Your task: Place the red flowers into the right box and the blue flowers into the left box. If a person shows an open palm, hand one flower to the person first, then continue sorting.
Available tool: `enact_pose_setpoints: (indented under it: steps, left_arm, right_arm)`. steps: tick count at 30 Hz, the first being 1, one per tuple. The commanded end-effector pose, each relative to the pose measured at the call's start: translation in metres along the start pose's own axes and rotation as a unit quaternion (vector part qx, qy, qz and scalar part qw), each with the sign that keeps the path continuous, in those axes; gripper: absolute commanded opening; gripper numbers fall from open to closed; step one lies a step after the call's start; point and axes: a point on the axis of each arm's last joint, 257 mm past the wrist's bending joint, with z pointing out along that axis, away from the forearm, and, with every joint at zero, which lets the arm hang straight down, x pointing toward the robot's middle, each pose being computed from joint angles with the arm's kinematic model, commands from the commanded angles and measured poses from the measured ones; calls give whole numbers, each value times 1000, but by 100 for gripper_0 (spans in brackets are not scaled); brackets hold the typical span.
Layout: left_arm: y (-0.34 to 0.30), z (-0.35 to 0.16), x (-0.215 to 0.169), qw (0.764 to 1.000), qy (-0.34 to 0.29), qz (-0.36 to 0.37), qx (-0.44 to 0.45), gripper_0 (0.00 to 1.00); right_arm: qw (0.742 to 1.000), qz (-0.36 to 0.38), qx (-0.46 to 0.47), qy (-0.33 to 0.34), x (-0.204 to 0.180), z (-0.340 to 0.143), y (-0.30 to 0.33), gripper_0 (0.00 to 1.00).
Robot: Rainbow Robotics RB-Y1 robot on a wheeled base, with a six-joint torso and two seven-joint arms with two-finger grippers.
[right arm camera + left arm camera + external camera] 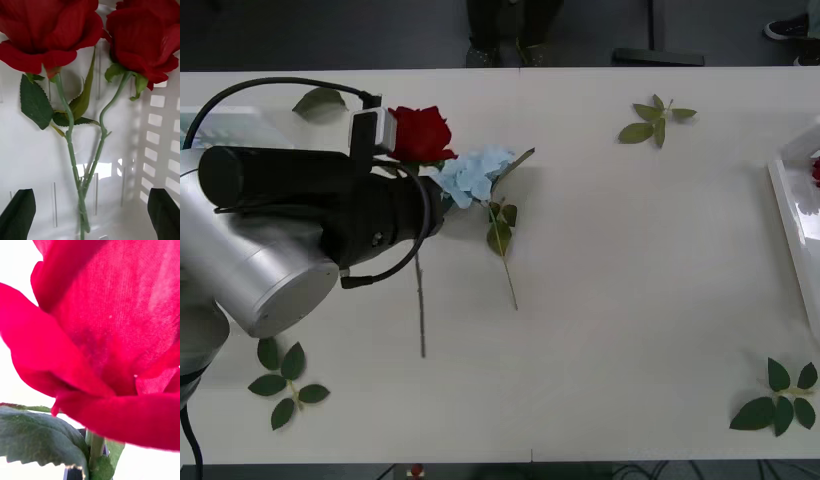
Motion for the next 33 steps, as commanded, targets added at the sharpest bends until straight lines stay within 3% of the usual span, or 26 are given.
enact_pose_setpoints:
  steps: [1, 12, 17, 20, 25, 28, 33]
  left_arm:
    - [-64, -14, -22, 994, -41, 0, 103, 0]
    - [-157, -28, -32, 975, -79, -9, 208, 0]
    - [-194, -41, -38, 962, -82, 4, 260, 0]
    - [-213, -41, -38, 952, -84, 2, 295, 0]
    - [-224, -32, -48, 945, -101, 5, 312, 0]
    - [-225, -30, -54, 944, -114, 14, 310, 0]
    - [-224, -30, -59, 944, -124, 19, 306, 0]
  right_arm:
    - [1000, -2, -27, -15, -22, -31, -3, 87]
    - [986, -99, -135, -5, -45, -140, 61, 87]
    - [952, -242, -186, -21, -38, -176, 87, 87]
    - [934, -274, -227, -26, -28, -187, 100, 87]
    - [897, -273, -344, -47, -3, -212, 137, 87]
    - [860, -210, -459, -72, 10, -234, 177, 87]
    - [833, -193, -506, -115, 23, -240, 215, 87]
